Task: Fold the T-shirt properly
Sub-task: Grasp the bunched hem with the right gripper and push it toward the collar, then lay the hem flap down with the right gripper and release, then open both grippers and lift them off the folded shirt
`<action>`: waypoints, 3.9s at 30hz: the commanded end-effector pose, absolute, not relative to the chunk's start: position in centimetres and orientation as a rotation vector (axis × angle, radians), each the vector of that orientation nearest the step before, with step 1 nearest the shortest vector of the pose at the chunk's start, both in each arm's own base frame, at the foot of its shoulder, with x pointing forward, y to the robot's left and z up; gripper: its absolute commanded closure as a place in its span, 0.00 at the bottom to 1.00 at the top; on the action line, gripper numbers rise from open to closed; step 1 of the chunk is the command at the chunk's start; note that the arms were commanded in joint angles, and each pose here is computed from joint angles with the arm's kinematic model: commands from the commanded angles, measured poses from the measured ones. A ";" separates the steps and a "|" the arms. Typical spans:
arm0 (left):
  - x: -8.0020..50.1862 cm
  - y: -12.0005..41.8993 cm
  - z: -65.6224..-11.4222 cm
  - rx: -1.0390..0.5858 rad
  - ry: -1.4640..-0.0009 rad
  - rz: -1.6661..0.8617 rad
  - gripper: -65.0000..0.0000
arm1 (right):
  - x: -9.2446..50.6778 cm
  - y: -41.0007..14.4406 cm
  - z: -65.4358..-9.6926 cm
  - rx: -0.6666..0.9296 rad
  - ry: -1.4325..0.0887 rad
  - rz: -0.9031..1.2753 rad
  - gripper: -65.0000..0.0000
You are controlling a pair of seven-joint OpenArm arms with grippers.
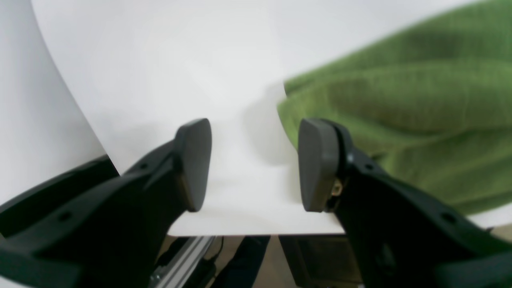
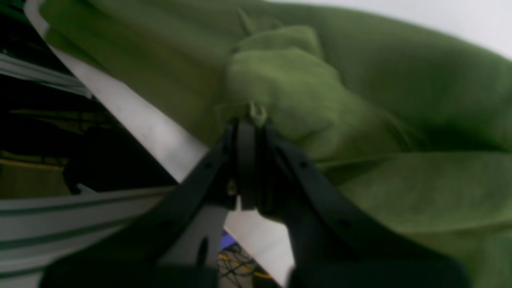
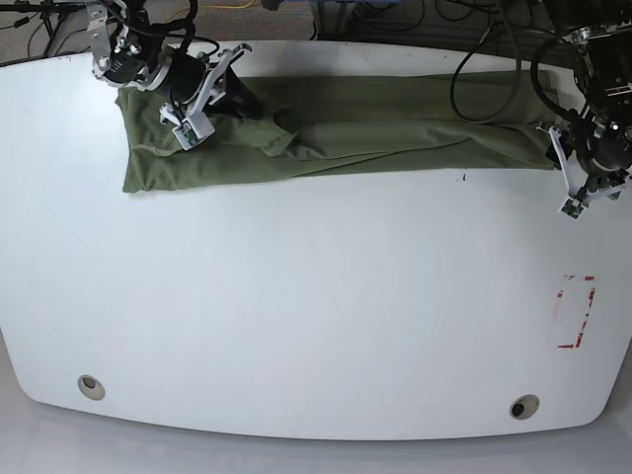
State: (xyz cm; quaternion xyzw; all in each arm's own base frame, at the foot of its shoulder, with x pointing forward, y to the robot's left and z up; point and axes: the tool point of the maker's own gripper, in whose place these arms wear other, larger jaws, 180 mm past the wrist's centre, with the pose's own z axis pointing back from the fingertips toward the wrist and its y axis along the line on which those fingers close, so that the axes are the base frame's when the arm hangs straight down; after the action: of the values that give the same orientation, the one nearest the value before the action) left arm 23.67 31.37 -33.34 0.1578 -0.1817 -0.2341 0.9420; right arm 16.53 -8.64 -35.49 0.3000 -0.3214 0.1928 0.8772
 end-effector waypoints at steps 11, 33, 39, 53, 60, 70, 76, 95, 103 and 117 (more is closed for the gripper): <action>22.7 31.0 -33.7 0.306 -0.368 -0.473 0.50 | 16.7 -10.3 -34.5 0.599 -0.707 0.403 0.38; 20.1 29.7 -36.4 0.199 -0.359 -0.383 0.57 | 19.8 -19.2 -37.7 0.417 -0.705 0.196 0.89; 19.4 29.2 -39.0 0.132 -0.323 -0.381 0.62 | 20.4 -20.8 -40.2 0.335 -0.666 0.188 0.90; 21.5 27.4 -42.1 0.070 -0.295 -0.469 0.62 | 21.3 -24.4 -43.2 0.102 -0.601 0.220 0.90; 23.9 27.2 -42.8 0.062 -0.292 -0.475 0.62 | 22.3 -28.2 -43.5 0.062 -0.603 0.137 0.90; 26.1 27.6 -41.9 0.069 -0.317 -0.459 0.62 | 23.0 -30.2 -42.6 0.039 -0.637 0.085 0.90; 27.1 27.8 -40.6 0.095 -0.327 -0.460 0.62 | 23.3 -29.9 -42.5 0.044 -0.644 0.083 0.90; 29.5 29.1 -33.6 0.229 -0.525 -0.448 0.62 | 27.1 -24.4 -33.8 -0.001 -0.805 0.224 0.90; 28.2 31.3 -31.7 0.303 -0.510 -0.390 0.62 | 26.6 -22.9 -33.0 0.008 -0.796 0.236 0.90; 26.2 31.4 -32.0 0.305 -0.502 -0.348 0.62 | 24.6 -18.7 -35.5 0.102 -0.721 0.301 0.91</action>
State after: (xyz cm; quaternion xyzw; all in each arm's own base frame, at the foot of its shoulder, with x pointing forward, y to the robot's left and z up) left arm 25.59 31.83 -32.75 0.1482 -0.2291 -0.1701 0.9469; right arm 23.63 -18.76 -36.75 0.0526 -0.3264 0.1400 0.9333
